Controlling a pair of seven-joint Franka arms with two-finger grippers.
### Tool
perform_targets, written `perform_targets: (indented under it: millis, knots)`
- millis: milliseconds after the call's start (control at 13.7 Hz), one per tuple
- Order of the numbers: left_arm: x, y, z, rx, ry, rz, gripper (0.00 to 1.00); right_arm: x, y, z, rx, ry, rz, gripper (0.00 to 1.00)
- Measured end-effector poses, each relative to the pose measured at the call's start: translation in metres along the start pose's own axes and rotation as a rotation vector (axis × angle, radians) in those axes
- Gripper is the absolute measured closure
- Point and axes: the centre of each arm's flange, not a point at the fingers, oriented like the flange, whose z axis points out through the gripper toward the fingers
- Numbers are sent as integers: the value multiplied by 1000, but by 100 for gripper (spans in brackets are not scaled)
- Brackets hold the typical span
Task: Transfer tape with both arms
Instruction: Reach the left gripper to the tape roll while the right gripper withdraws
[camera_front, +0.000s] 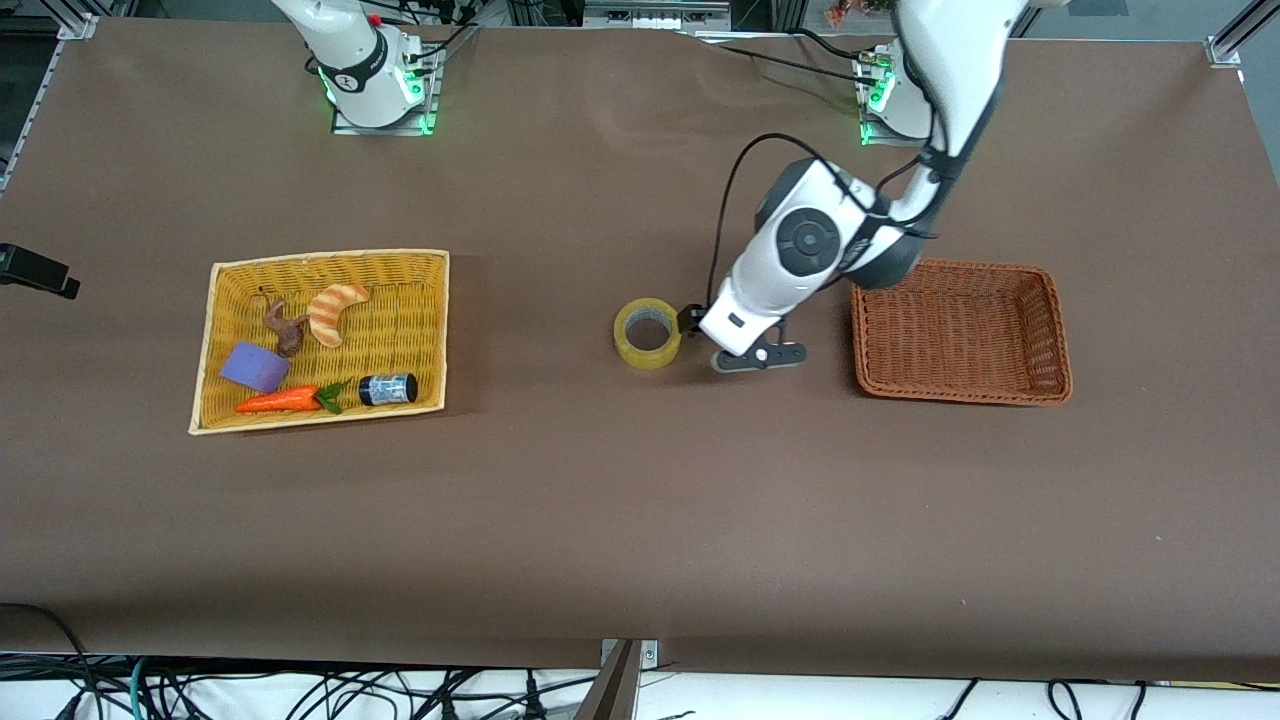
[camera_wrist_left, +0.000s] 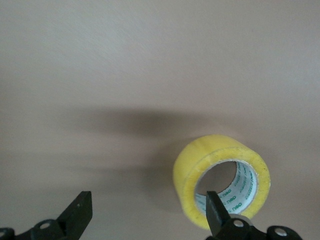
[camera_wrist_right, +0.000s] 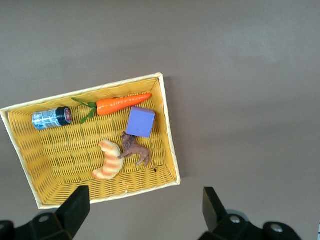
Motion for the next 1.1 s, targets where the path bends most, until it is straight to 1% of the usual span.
perform_targets:
  millis: [220, 366, 659, 732, 805, 878, 1024, 1098]
  knots:
    - [-15, 26, 45, -5, -31, -40, 0, -5, -9, -4, 0, -6, -16, 0]
    - [-22, 40, 65, -14, -29, -64, 0, -10, -17, -6, 2, -29, -28, 0]
    - [-20, 39, 86, -12, -31, -80, 0, -10, -35, -5, 5, -35, -59, 0]
    - [-18, 37, 88, -11, -30, -75, 7, -10, -40, -5, 5, -35, -67, 0]
    - [-14, 35, 87, -10, -26, -54, 19, -10, -43, -4, 4, -38, -73, 0]
    - [-8, 31, 85, -9, -18, -26, 30, -10, -44, -2, 5, -48, -75, 0]
    - [5, 24, 79, -9, 3, 11, 53, -10, -44, 3, 6, -71, -80, 0]
    - [9, 22, 78, -9, 7, 18, 63, -10, -44, 4, 6, -76, -81, 0]
